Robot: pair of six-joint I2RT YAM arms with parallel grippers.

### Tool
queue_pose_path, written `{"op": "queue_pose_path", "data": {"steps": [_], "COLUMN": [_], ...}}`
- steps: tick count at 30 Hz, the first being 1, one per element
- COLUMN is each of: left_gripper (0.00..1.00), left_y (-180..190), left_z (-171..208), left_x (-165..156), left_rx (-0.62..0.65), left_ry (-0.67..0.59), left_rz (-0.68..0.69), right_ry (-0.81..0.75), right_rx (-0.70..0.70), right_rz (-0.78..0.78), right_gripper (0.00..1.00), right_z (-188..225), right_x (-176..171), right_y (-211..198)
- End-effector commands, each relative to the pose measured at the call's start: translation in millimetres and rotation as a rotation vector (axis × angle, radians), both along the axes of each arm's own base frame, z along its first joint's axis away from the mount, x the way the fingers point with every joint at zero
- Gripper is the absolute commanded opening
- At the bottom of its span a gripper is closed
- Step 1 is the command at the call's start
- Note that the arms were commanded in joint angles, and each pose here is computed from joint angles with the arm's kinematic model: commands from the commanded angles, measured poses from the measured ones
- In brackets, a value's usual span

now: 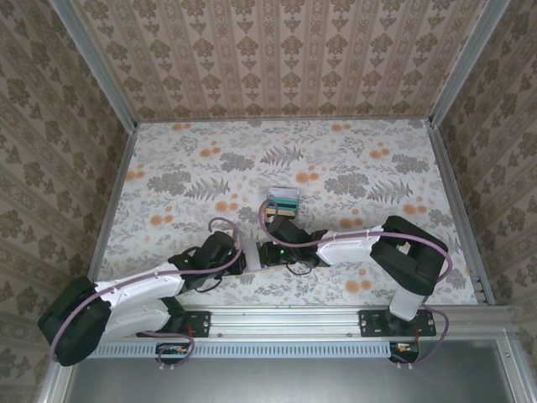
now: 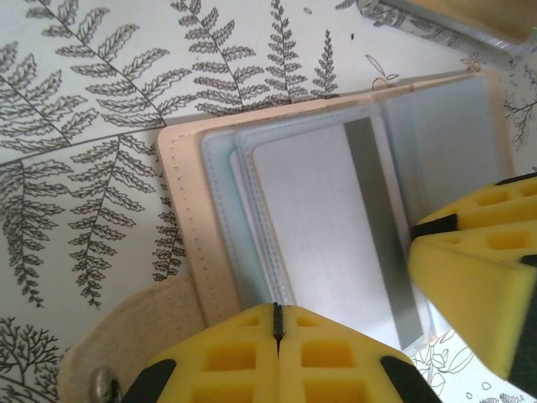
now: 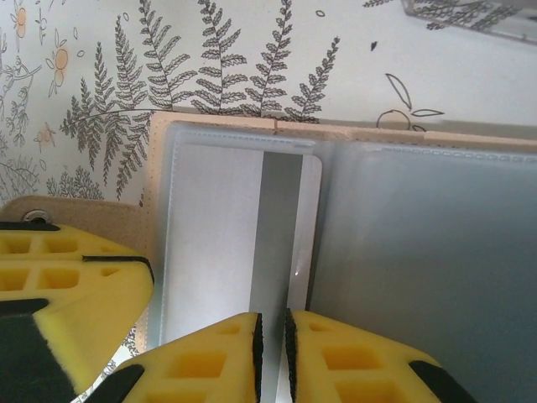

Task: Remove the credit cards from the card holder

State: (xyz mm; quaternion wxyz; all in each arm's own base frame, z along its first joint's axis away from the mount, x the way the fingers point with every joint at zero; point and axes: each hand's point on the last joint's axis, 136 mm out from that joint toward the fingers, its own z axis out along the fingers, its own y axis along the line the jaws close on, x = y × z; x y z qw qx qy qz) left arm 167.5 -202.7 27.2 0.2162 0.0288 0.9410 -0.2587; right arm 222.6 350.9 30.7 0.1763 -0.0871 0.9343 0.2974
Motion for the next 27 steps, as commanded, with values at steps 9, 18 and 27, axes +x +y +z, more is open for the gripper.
{"op": "queue_pose_path", "data": {"steps": [9, 18, 27], "left_gripper": [0.03, 0.03, 0.03], "left_y": [-5.6, -11.0, -9.9], "left_z": [8.2, 12.2, -0.5], "left_x": [4.4, 6.7, 4.0], "left_rx": [-0.012, -0.023, 0.004], "left_ry": [-0.02, -0.029, -0.003], "left_rz": [-0.015, -0.028, -0.027], "right_ry": [-0.031, 0.008, 0.026], "right_rx": [-0.025, -0.028, -0.019], "right_rz": [0.022, 0.02, 0.023], "right_gripper": [0.22, 0.21, 0.2], "right_z": [15.6, -2.2, -5.9], "right_x": [2.4, 2.1, 1.8], "right_y": [-0.8, 1.2, 3.2]}}
